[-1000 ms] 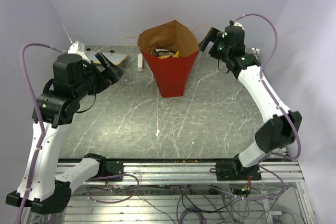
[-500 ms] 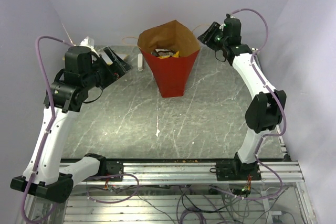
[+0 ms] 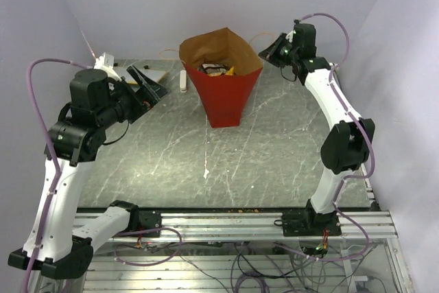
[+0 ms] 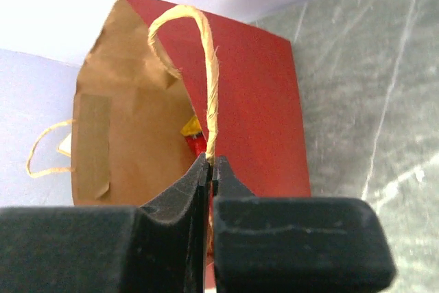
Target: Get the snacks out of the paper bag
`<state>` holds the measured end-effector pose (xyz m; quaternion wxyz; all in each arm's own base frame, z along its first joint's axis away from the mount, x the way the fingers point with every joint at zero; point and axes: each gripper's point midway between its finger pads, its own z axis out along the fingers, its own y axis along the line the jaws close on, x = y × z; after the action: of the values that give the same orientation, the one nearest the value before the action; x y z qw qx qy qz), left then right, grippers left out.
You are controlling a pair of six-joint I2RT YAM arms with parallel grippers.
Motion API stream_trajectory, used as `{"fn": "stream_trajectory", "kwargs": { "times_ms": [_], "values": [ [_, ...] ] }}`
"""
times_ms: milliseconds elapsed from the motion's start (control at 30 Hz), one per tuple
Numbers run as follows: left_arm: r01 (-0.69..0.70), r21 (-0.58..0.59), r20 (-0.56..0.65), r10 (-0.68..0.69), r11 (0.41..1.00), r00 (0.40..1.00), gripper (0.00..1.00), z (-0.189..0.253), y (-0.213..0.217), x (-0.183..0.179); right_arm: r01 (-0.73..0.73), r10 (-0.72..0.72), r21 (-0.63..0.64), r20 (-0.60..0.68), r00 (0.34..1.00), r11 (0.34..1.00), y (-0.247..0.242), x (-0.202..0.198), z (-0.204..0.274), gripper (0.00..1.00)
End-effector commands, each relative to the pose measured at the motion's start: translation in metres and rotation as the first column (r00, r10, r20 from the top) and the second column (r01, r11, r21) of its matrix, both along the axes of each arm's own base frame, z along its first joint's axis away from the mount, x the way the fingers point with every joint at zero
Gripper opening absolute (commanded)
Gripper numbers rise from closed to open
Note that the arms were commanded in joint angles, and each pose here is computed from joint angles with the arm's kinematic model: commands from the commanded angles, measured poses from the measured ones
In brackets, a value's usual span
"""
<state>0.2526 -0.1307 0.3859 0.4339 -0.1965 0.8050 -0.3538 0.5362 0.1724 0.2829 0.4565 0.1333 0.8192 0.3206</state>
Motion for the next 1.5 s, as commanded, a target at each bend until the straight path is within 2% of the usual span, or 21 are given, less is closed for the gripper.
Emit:
{"fn": "stream_trajectory", "kwargs": {
  "times_ms": [0, 200, 433, 700, 900, 1000, 1167, 1300, 1467],
  "values": [
    [0.053, -0.057, 0.017, -0.053, 0.997, 0.998, 0.98, 0.011, -0.006, -0.022, 0.038, -0.038, 0.067, 0.006, 0.999, 0.997, -0.010, -0.044, 0.042, 0.00],
    [0.074, -0.110, 0.017, -0.072, 0.991, 0.997, 0.98, 0.012, -0.009, -0.038, 0.053, -0.050, 0.059, -0.050, 0.997, 0.997, -0.021, -0.097, 0.043, 0.00],
    [0.102, -0.060, -0.092, -0.107, 0.993, 0.990, 0.96, -0.007, -0.009, -0.046, 0.040, -0.035, 0.033, -0.124, 0.992, 0.999, -0.026, -0.163, 0.039, 0.00],
    [0.180, -0.163, -0.118, -0.200, 0.970, 0.973, 0.96, -0.022, -0.033, -0.038, 0.014, -0.014, 0.001, -0.200, 0.980, 1.000, -0.036, -0.237, 0.025, 0.00],
    [0.224, -0.257, -0.122, -0.262, 0.940, 0.957, 0.92, -0.034, -0.055, -0.011, 0.034, -0.037, -0.021, -0.215, 0.976, 0.999, -0.050, -0.277, 0.017, 0.00],
    [0.258, -0.235, -0.112, -0.290, 0.937, 0.951, 0.88, -0.040, -0.068, 0.005, 0.070, -0.078, -0.053, -0.180, 0.981, 0.996, -0.062, -0.286, 0.019, 0.00],
    [0.315, -0.174, -0.138, -0.340, 0.933, 0.930, 0.89, -0.052, -0.100, 0.038, 0.132, -0.151, -0.127, -0.147, 0.978, 0.983, -0.084, -0.304, 0.019, 0.00],
    [0.311, -0.255, -0.110, -0.347, 0.916, 0.931, 0.90, -0.052, -0.135, 0.072, 0.164, -0.186, -0.171, -0.122, 0.975, 0.972, -0.097, -0.317, 0.013, 0.00],
    [0.327, -0.301, -0.111, -0.373, 0.896, 0.921, 0.90, -0.065, -0.179, 0.118, 0.201, -0.231, -0.244, -0.102, 0.968, 0.949, -0.113, -0.322, 0.011, 0.00]
  ]
}}
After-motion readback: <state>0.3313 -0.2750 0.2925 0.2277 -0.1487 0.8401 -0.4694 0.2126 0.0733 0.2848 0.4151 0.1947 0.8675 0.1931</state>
